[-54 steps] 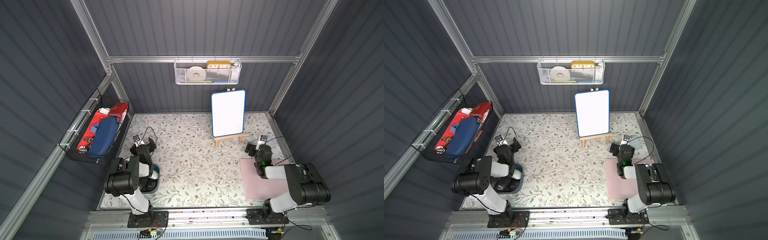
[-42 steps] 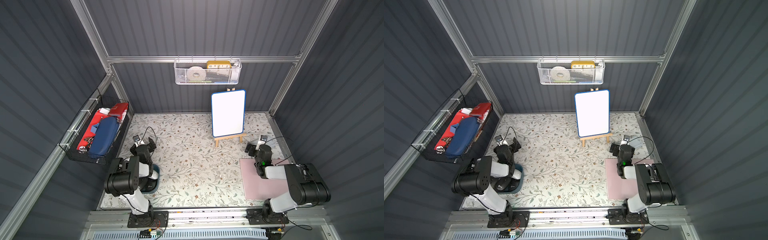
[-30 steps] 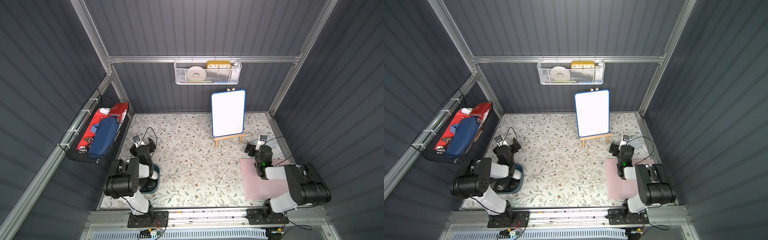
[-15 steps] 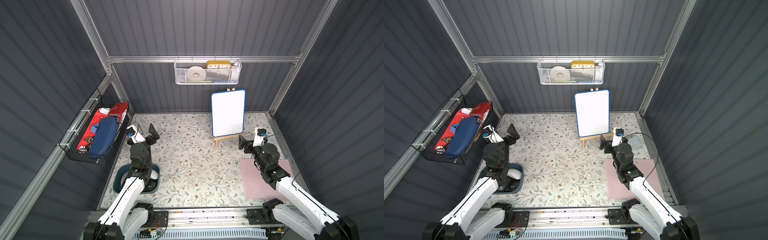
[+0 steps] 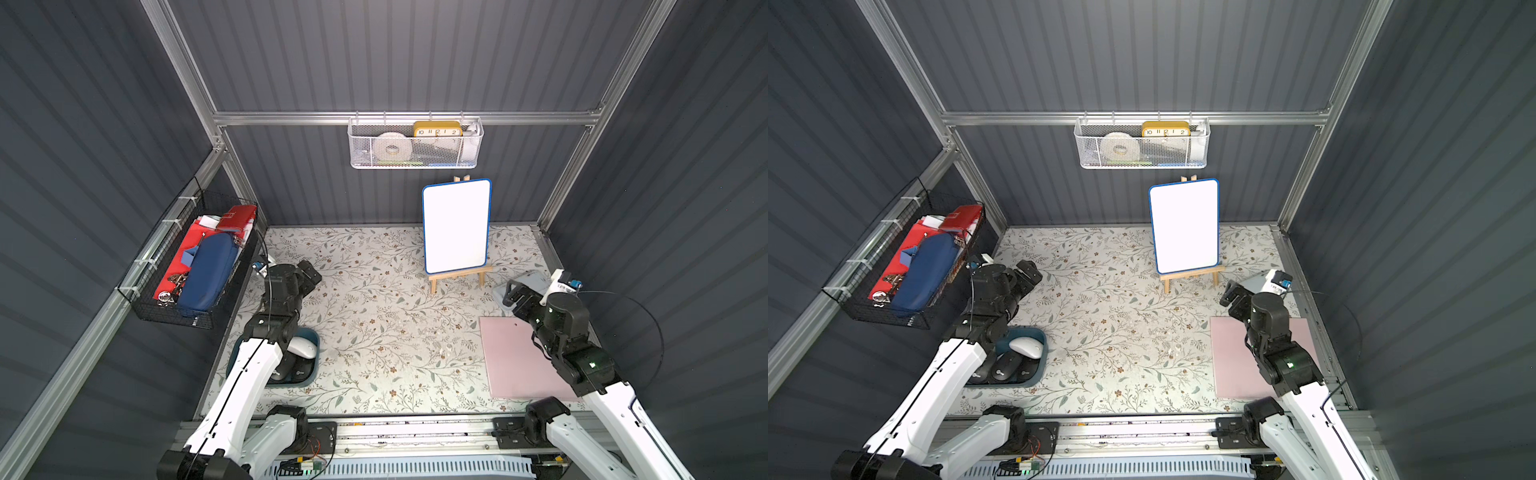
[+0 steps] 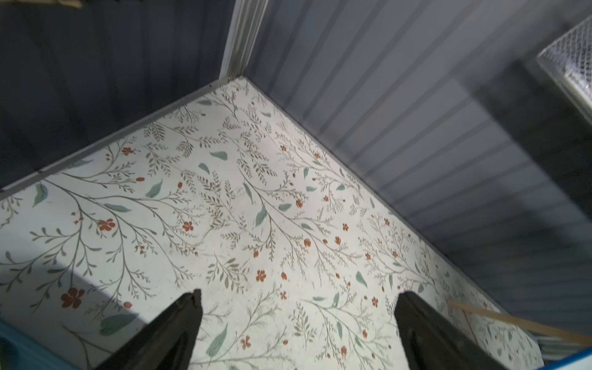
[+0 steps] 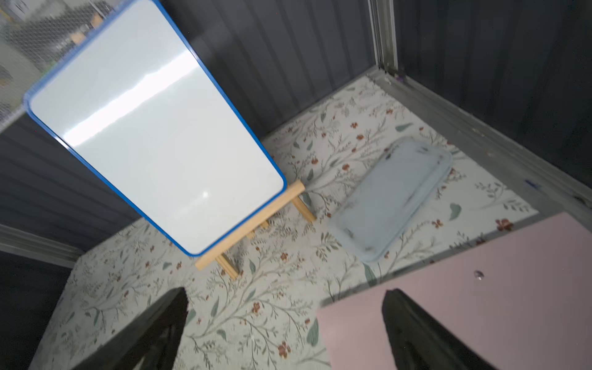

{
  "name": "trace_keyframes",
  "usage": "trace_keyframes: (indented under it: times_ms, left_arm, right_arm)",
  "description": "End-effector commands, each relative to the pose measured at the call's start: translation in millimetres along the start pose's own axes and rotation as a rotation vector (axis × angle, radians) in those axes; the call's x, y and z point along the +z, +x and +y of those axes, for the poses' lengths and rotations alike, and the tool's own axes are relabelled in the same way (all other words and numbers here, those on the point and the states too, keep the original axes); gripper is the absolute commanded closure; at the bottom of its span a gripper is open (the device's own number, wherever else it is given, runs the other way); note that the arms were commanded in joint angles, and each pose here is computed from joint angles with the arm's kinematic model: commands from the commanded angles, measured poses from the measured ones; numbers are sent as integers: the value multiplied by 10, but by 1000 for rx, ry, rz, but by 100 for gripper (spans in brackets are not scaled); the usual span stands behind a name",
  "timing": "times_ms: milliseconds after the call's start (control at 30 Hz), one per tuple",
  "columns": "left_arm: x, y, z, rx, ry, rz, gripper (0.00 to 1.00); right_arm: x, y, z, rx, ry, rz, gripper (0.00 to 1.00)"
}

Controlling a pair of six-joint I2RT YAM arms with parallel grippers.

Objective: Take out the mouse from the storage box
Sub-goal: Move the storage box to the center of the board.

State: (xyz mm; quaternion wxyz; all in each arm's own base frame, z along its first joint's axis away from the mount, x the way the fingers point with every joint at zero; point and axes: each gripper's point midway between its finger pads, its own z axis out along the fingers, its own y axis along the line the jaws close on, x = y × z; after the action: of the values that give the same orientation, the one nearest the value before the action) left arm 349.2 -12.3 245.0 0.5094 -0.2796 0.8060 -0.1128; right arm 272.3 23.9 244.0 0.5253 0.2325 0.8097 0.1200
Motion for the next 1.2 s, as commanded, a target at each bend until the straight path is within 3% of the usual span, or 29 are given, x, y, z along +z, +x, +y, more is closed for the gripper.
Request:
trace_keyframes:
  times_ms: [0, 333, 567, 900, 1167]
  left_arm:
    - [-33, 590, 149, 29, -101, 256, 1]
    - [-386, 1342, 357, -21, -248, 399, 1]
    - [-280, 1734, 485, 3, -261, 501, 1]
    - [-184, 1938, 666, 33, -314, 522, 1]
    - [-98, 2212, 474, 26, -244, 587, 1]
  right_arm:
    - [-25, 463, -31, -27, 23, 216, 1]
    - [178, 938, 338, -185, 4, 348, 1]
    - [224, 1116, 506, -207, -25, 373, 1]
    - [148, 1091, 446, -225, -5, 350, 1]
    - [89, 1002, 390, -222, 6, 316, 1]
